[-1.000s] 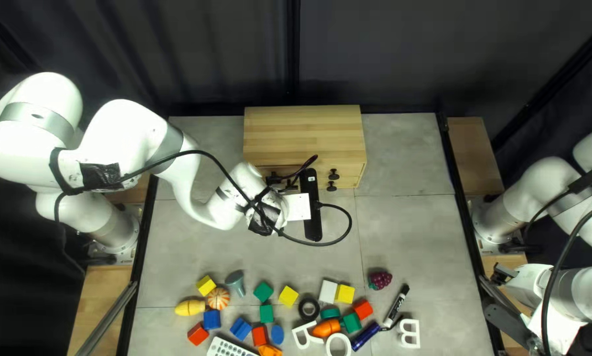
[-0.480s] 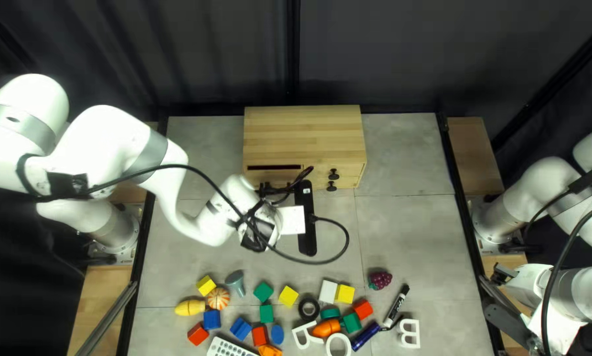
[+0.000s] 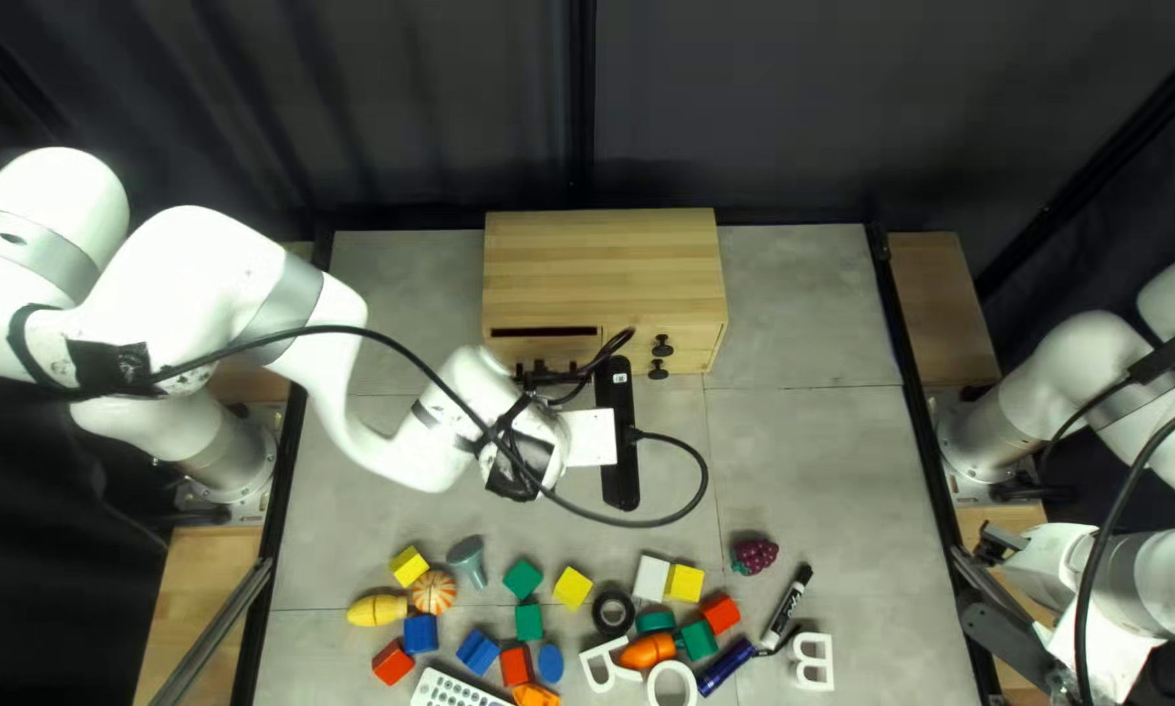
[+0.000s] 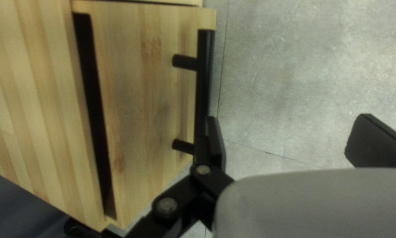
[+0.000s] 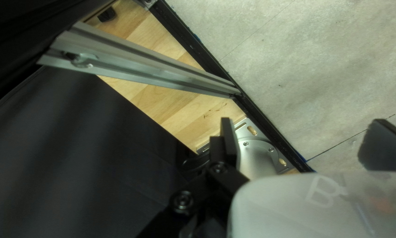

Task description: Open drawers and place objects into drawer and close

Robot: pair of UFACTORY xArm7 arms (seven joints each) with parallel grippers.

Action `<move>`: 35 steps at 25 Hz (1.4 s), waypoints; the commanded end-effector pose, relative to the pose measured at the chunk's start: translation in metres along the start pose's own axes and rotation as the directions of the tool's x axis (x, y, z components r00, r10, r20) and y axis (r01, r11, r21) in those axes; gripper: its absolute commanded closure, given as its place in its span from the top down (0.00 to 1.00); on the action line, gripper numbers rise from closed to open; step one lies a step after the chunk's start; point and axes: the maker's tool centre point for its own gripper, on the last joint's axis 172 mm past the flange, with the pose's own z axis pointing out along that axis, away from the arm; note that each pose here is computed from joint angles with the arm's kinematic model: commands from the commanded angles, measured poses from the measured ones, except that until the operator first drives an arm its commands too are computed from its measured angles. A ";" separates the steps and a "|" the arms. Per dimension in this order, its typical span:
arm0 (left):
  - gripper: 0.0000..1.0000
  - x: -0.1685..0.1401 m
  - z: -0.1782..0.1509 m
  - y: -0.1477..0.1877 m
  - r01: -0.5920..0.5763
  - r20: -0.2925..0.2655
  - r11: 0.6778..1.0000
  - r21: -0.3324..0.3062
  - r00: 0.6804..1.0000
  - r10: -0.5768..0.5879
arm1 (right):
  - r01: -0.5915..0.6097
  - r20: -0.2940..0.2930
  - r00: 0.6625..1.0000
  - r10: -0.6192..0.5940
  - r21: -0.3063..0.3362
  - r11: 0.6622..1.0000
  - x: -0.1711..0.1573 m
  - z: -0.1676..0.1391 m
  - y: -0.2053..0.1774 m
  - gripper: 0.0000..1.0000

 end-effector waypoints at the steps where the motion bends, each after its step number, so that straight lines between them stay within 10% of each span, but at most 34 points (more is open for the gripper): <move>1: 1.00 0.002 0.011 -0.002 0.006 0.001 1.000 -0.004 1.000 -0.006 | 0.000 0.000 1.000 0.000 0.000 1.000 0.000 0.000 0.000 1.00; 35: 1.00 -0.012 0.008 0.024 0.002 0.022 1.000 -0.024 1.000 -0.002 | 0.000 0.000 1.000 0.000 0.000 1.000 0.000 0.000 0.000 1.00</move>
